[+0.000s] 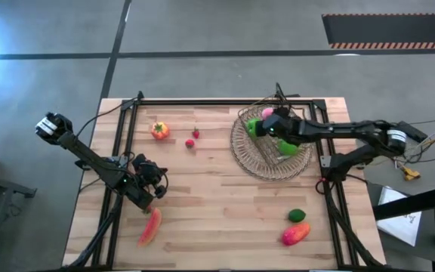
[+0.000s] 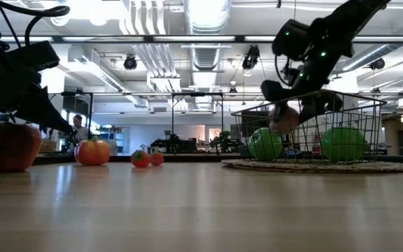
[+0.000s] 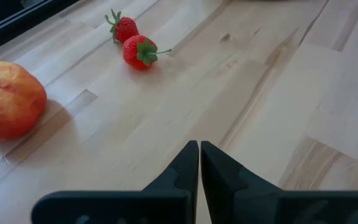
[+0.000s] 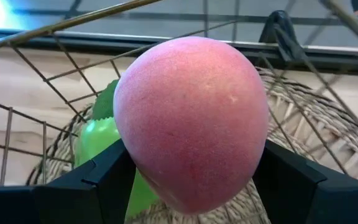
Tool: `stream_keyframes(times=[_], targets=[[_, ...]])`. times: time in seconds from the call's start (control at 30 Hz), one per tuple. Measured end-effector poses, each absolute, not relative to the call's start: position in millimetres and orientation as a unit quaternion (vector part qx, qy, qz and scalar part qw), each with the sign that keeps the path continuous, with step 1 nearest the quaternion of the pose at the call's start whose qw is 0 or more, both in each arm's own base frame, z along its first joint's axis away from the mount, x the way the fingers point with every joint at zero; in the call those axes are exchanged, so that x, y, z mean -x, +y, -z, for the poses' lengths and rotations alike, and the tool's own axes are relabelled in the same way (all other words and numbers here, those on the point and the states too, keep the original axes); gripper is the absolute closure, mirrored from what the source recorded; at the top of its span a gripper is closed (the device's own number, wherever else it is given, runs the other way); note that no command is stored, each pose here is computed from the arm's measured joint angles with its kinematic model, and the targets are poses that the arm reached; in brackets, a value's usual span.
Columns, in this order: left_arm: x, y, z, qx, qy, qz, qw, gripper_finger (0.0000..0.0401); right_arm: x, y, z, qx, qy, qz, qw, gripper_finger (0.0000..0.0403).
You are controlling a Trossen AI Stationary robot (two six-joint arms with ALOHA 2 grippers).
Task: Build produce basket
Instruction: Put the peach into the gold wire basket
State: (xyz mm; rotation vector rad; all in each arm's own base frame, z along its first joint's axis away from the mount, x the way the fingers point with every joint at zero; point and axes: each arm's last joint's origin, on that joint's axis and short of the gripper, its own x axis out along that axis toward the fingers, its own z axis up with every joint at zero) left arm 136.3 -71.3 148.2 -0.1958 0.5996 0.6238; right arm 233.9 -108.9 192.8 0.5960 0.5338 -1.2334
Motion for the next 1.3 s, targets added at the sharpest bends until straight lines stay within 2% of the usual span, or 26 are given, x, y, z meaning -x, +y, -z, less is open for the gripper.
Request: stream_keyframes(times=[0.23,0.8,1.3], targets=[[-137,-72,-148,0.098,0.288,-0.301,0.904,0.0399,-243,-125,-180,-0.253,0.308,0.587,0.704,0.0139],[-137,-72,-149,0.101,0.286,-0.300,0.904,0.0399,-251,-130,-143,-0.247,0.358,0.601,0.670,0.0136],[-138,-72,-149,0.104,0.284,-0.299,0.905,0.0399,-248,-128,-147,-0.239,0.379,0.588,0.673,0.0071]])
